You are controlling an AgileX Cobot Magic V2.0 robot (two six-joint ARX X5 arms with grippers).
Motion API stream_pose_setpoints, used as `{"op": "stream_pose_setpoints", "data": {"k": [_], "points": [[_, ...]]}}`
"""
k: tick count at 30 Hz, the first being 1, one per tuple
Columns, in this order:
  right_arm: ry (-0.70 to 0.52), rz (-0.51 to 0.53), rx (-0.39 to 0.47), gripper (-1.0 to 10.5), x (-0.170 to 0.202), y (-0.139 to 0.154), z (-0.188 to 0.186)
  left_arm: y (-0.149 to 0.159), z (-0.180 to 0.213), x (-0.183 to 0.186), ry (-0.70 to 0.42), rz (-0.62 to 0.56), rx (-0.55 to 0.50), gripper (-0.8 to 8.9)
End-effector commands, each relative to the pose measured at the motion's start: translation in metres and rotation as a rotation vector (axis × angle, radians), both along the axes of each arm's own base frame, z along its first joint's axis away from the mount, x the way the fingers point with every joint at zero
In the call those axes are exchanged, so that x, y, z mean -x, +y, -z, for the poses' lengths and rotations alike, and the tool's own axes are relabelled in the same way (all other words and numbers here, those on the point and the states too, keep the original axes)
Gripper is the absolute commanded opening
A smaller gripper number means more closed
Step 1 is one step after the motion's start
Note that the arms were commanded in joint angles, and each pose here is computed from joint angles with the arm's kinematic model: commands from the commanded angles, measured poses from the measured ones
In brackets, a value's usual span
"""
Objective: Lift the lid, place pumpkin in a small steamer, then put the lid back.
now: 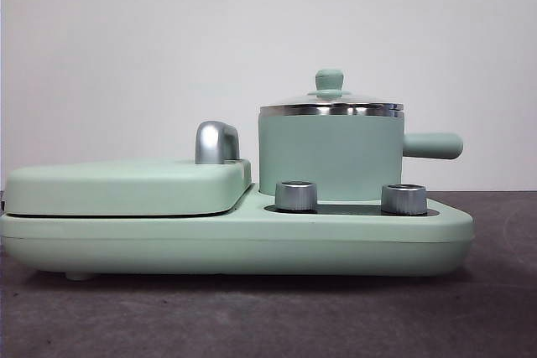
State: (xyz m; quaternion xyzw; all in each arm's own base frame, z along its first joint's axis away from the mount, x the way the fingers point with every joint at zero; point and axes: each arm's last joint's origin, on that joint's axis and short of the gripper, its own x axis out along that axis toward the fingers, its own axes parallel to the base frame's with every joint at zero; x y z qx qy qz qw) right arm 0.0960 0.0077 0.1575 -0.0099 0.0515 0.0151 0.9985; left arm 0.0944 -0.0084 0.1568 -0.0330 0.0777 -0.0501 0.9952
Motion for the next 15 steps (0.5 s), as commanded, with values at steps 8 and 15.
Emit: {"op": "stream_pose_setpoints", "data": {"k": [8, 15], "points": [[-0.013, 0.005, -0.008, 0.2, -0.0004, -0.0002, -0.0004, -0.0002, 0.007, -0.0008, 0.025, 0.0, -0.001, 0.07], [-0.013, 0.005, -0.008, 0.2, -0.0004, -0.0002, -0.0004, -0.0002, 0.007, -0.0008, 0.025, 0.0, -0.001, 0.07]]}}
